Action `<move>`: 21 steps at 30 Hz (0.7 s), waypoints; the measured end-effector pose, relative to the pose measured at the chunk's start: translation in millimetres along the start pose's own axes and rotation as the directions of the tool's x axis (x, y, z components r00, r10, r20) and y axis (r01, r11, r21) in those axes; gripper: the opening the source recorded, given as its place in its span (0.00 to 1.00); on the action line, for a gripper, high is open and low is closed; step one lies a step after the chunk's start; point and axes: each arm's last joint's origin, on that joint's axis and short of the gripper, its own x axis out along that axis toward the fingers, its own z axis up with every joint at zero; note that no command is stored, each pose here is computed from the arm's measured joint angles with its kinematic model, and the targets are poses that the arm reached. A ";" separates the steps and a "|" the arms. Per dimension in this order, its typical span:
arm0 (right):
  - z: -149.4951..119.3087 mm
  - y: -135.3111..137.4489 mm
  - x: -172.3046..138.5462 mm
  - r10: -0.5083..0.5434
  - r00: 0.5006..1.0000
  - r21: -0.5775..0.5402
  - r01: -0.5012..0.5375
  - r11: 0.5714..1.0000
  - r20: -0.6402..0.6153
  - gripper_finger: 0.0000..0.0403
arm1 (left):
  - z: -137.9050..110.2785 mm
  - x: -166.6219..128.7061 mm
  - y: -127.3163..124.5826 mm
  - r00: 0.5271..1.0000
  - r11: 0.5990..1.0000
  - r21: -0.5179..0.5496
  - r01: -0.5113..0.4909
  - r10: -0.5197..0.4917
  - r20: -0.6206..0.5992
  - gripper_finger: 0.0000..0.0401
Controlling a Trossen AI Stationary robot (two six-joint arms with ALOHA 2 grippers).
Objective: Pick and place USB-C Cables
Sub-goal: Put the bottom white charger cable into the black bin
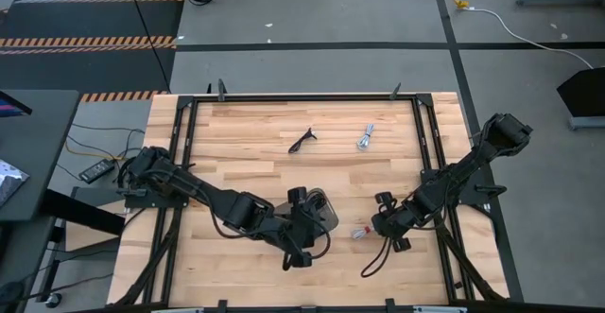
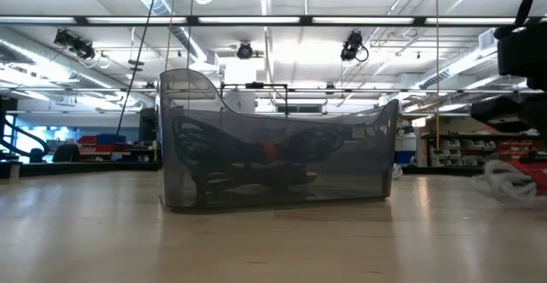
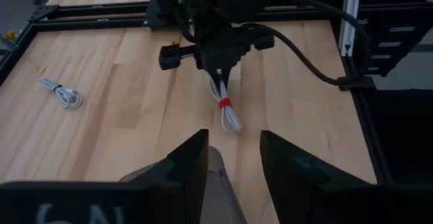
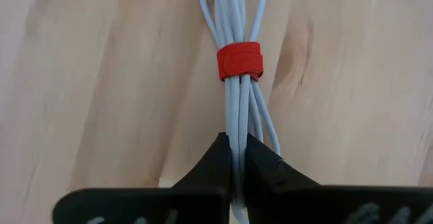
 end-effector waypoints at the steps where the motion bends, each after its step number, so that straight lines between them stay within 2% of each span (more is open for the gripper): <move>1: 2.4 0.5 -1.0 -0.006 1.000 -0.003 0.006 1.000 0.012 0.04 | 0.1 0.1 0.3 1.000 1.000 0.000 -0.001 0.001 0.000 0.35; 5: 17.2 4.1 -9.1 -0.027 0.998 -0.039 0.030 0.999 0.060 0.04 | 0.8 1.6 3.1 1.000 1.000 -0.004 -0.008 0.008 -0.001 0.35; 13: 51.0 10.0 -37.2 -0.134 0.984 -0.140 0.150 0.979 0.120 0.04 | 1.0 1.6 3.9 0.999 0.999 -0.016 -0.033 0.033 0.007 0.35; 21: 91.2 18.5 -69.3 -0.164 0.940 -0.240 0.241 0.940 0.300 0.04 | 1.4 1.5 4.9 0.997 0.996 -0.062 -0.068 0.069 0.017 0.35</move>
